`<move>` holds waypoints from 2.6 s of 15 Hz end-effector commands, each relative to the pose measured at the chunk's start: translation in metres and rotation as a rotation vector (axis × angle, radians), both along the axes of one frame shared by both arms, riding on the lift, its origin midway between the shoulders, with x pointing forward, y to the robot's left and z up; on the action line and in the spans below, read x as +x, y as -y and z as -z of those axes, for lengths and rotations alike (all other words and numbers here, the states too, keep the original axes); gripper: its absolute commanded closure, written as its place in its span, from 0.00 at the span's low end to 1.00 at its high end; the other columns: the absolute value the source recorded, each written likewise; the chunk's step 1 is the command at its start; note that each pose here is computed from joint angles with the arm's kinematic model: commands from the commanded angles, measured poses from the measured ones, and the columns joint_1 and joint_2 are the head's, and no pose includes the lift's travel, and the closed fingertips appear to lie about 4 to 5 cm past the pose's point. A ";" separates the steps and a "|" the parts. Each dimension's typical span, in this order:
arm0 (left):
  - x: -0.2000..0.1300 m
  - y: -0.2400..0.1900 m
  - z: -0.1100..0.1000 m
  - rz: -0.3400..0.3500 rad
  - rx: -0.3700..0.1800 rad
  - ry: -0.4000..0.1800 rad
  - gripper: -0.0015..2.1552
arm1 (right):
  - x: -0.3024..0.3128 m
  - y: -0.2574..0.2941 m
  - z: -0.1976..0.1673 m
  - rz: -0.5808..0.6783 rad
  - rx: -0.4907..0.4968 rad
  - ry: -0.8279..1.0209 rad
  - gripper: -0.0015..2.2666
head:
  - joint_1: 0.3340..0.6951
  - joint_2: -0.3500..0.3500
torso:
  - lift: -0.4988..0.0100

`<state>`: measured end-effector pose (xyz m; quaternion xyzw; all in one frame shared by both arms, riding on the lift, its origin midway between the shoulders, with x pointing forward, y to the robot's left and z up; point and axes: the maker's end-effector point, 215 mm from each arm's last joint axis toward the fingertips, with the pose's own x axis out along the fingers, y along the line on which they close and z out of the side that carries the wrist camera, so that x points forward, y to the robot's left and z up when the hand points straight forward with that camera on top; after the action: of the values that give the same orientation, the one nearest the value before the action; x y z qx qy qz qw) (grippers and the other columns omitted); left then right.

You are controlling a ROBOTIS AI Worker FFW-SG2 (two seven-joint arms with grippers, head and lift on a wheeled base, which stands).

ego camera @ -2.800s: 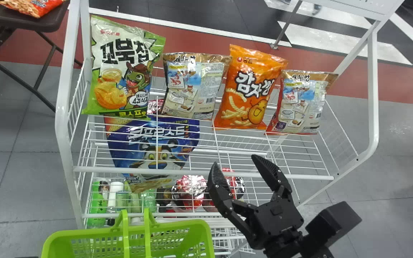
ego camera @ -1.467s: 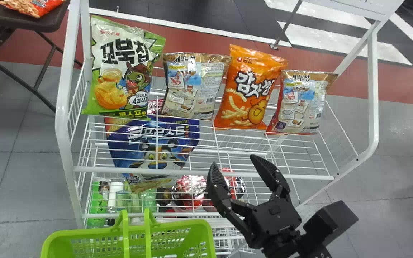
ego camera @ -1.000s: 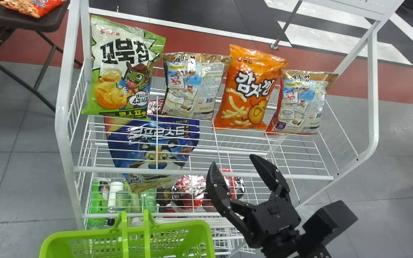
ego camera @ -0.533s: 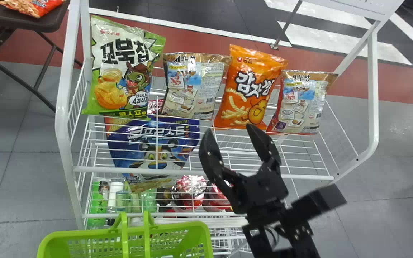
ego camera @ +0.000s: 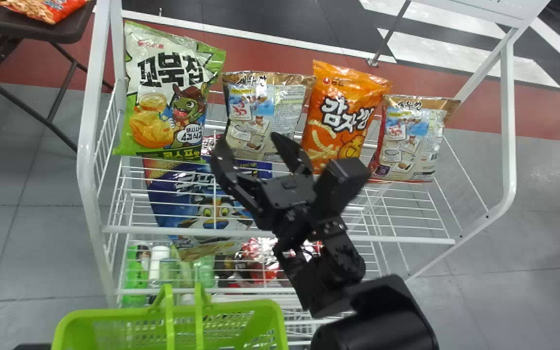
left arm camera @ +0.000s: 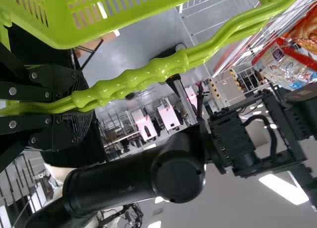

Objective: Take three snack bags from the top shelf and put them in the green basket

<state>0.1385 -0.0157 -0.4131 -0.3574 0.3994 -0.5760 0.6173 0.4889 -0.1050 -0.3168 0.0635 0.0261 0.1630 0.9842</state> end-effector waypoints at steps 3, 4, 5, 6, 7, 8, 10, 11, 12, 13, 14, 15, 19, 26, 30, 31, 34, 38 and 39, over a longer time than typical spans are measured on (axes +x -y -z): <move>0.010 -0.009 0.000 -0.019 -0.016 -0.002 0.84 | 0.026 -0.038 0.010 -0.018 -0.046 -0.025 0.05 | 1.00 0.23 | 0.91; 0.012 -0.010 -0.001 -0.020 -0.020 0.000 0.84 | 0.033 -0.050 0.009 -0.016 -0.080 -0.013 0.05 | 1.00 0.25 | 0.91; 0.013 -0.012 -0.002 -0.020 -0.021 0.002 0.84 | 0.042 -0.056 0.008 -0.016 -0.094 -0.014 0.05 | 1.00 0.27 | 0.91; 0.014 -0.013 -0.004 -0.017 -0.029 0.004 0.84 | 0.052 -0.059 0.014 -0.014 -0.107 -0.030 0.05 | 1.00 0.32 | 0.91; 0.015 -0.015 -0.004 -0.017 -0.030 0.006 0.84 | 0.062 -0.059 0.014 0.002 -0.114 -0.033 0.05 | 1.00 0.35 | 0.91; 0.016 -0.017 -0.004 -0.020 -0.034 0.004 0.84 | 0.069 -0.064 0.023 -0.001 -0.130 -0.052 0.05 | 1.00 0.36 | 0.91; 0.019 -0.019 -0.004 -0.020 -0.041 0.002 0.84 | 0.080 -0.063 0.031 0.019 -0.164 -0.062 0.05 | 1.00 0.39 | 0.91; 0.019 -0.021 -0.004 -0.018 -0.041 0.003 0.84 | 0.086 -0.063 0.033 0.021 -0.170 -0.067 0.05 | 1.00 0.40 | 0.91; 0.020 -0.024 -0.005 -0.019 -0.045 0.003 0.84 | 0.093 -0.065 0.037 0.021 -0.163 -0.079 0.05 | 1.00 0.40 | 0.91; 0.022 -0.027 -0.007 -0.027 -0.049 0.004 0.84 | 0.100 -0.066 0.040 0.020 -0.149 -0.095 0.06 | 1.00 0.41 | 0.91; 0.023 -0.030 -0.008 -0.030 -0.056 0.003 0.84 | 0.107 -0.065 0.043 0.020 -0.144 -0.104 0.06 | 1.00 0.42 | 0.91; 0.022 -0.034 -0.007 -0.028 -0.050 0.000 0.84 | 0.110 -0.067 0.046 0.017 -0.153 -0.110 0.09 | 1.00 0.43 | 0.91; 0.022 -0.037 -0.005 -0.032 -0.045 -0.007 0.84 | 0.090 -0.075 0.059 -0.037 -0.152 -0.138 0.84 | 1.00 0.47 | 0.91; 0.016 -0.023 -0.008 -0.008 -0.056 -0.006 0.84 | 0.027 -0.074 0.024 -0.100 -0.186 -0.060 0.89 | 1.00 0.47 | 0.91; 0.015 -0.018 -0.009 -0.005 -0.058 0.008 0.84 | -0.034 -0.043 -0.005 -0.056 -0.195 -0.028 0.89 | 1.00 0.43 | 0.91; 0.016 -0.018 -0.009 -0.003 -0.053 0.015 0.84 | -0.052 -0.023 -0.016 -0.031 -0.190 -0.023 0.89 | 1.00 0.41 | 0.91; 0.017 -0.016 -0.005 -0.005 -0.029 0.016 0.84 | -0.100 0.027 -0.038 0.012 -0.188 -0.031 0.89 | 1.00 0.26 | 0.91; 0.026 -0.018 0.000 -0.041 -0.003 0.036 0.84 | -0.132 0.060 -0.002 -0.017 -0.233 -0.166 0.89 | 1.00 0.08 | 0.91; 0.030 -0.017 0.001 -0.049 0.004 0.052 0.84 | -0.147 0.072 0.023 -0.034 -0.216 -0.261 0.89 | 1.00 0.05 | 0.91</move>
<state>0.1641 0.0020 -0.4145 -0.3543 0.3833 -0.5699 0.6347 0.3567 -0.1576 -0.3113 -0.0338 0.1208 0.1717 0.9771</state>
